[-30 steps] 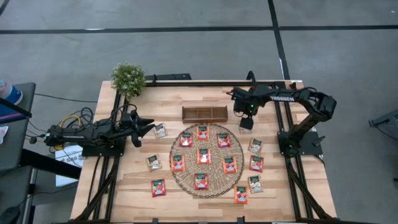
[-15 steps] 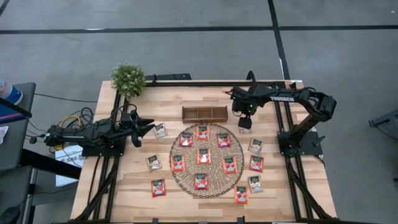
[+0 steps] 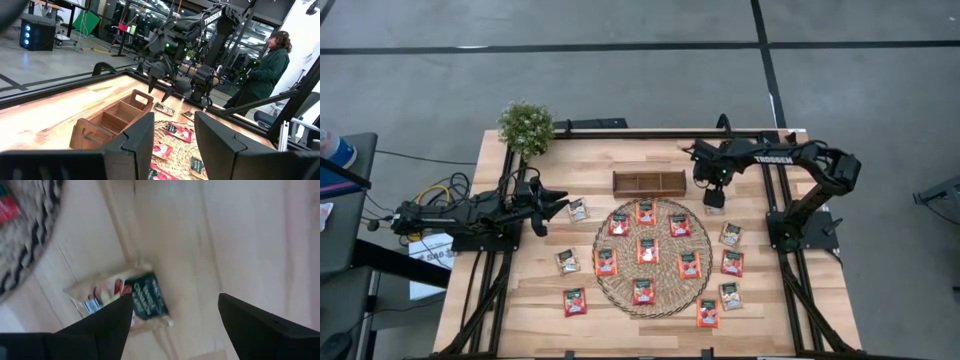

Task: Pick & Place Tea
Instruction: Put the brown tea bag into the right section of the wooden organizer

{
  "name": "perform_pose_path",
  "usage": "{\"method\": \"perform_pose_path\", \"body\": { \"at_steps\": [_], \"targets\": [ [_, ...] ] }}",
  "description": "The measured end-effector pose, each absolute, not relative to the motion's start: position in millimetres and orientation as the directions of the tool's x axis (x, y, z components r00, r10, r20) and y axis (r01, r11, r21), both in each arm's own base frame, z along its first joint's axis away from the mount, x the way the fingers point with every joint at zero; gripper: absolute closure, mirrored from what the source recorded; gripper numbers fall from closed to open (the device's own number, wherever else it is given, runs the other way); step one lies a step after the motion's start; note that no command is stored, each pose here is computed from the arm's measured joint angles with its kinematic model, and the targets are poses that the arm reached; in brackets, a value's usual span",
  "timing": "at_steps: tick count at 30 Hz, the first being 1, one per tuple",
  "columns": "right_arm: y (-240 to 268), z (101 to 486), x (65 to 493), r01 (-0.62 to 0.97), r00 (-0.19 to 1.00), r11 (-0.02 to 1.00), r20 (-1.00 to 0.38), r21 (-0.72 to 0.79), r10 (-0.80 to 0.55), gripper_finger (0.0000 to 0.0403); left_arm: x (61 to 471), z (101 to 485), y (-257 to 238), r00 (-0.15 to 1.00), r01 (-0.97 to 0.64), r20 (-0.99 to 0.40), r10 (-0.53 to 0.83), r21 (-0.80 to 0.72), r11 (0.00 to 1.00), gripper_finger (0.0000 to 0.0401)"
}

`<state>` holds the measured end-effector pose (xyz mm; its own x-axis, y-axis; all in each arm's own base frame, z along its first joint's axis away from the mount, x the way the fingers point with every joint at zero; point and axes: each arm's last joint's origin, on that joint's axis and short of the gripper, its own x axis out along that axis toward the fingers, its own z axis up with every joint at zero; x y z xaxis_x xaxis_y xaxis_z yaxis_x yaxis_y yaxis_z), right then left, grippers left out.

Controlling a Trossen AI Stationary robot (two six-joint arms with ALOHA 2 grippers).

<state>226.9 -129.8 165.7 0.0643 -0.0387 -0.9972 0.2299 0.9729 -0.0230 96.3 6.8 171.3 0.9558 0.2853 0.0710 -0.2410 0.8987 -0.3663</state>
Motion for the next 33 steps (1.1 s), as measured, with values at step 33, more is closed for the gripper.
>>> {"method": "perform_pose_path", "body": {
  "at_steps": [33],
  "targets": [
    [-128.7, 130.0, 220.8, 0.269, -0.036, 0.956, -0.994, -0.113, -0.107, 0.0117, 96.7, 171.3, 5.7, 0.967, -0.203, 0.071, 0.245, -0.366, 0.908, 0.0268]
  ]
}}
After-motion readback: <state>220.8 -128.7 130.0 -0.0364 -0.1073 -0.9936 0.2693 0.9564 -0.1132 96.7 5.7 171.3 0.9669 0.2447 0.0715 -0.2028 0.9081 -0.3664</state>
